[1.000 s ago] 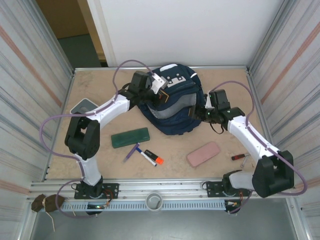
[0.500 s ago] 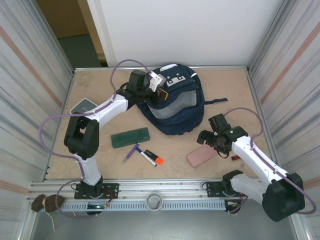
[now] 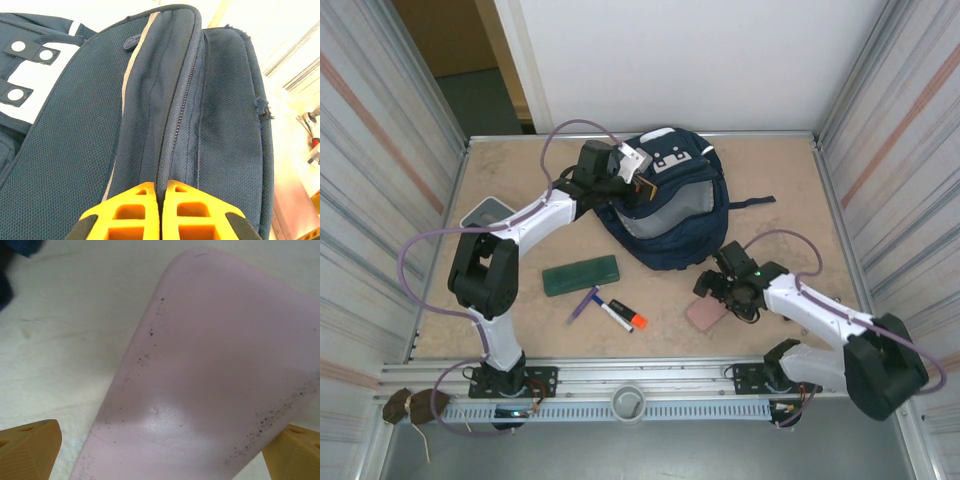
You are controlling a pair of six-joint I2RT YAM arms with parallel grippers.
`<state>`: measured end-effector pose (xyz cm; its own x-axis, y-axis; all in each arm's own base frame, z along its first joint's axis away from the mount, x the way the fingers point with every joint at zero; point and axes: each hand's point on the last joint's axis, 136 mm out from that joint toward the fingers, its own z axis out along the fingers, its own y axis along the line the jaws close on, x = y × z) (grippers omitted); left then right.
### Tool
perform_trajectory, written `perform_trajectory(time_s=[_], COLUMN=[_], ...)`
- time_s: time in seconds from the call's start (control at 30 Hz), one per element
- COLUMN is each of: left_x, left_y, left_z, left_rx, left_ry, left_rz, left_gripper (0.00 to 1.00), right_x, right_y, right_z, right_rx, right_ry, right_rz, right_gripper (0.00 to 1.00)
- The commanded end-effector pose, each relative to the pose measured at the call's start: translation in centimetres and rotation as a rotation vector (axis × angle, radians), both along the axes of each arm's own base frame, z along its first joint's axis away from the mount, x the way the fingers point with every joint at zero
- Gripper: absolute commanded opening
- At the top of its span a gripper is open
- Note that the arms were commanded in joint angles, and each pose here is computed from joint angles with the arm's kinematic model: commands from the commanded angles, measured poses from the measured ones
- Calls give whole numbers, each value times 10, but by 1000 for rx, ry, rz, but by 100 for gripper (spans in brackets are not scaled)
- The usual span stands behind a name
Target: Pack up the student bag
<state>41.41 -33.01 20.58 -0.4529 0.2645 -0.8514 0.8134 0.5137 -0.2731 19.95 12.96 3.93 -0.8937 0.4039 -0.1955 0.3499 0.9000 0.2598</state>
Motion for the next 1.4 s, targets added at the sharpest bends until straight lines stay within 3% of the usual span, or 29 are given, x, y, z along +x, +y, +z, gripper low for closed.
perform_trajectory(time_s=[0.0, 0.23, 0.37, 0.53, 0.7, 0.87, 1.1, 1.37], left_x=[-1, -4, -5, -4, -4, 1, 8, 20], left_y=[0, 2, 3, 5, 2, 1, -5, -5], left_z=[33, 31, 31, 37, 62, 91, 118, 134], left_rx=[-54, -38, -32, -33, -71, -134, -242, -318], left_ry=[-72, -73, -75, -94, -128, -139, -87, -21], left_rz=[-4, -6, -5, 4, -6, -9, -34, -55], left_gripper=[0, 0, 0, 0, 0, 0, 0, 0], right_x=[22, 9, -8, -10, 10, 26, 56, 139], right_y=[11, 29, 32, 35, 32, 41, 70, 87], right_z=[8, -10, -23, -24, 15, 73, 135, 160], right_rx=[-84, -201, -232, -219, -210, -101, 82, 322], right_ry=[-73, -38, 0, -17, -119, -259, -375, -413], right_rz=[52, 158, 180, 186, 232, 305, 414, 375], right_gripper=[99, 99, 94, 74, 50, 38, 37, 36])
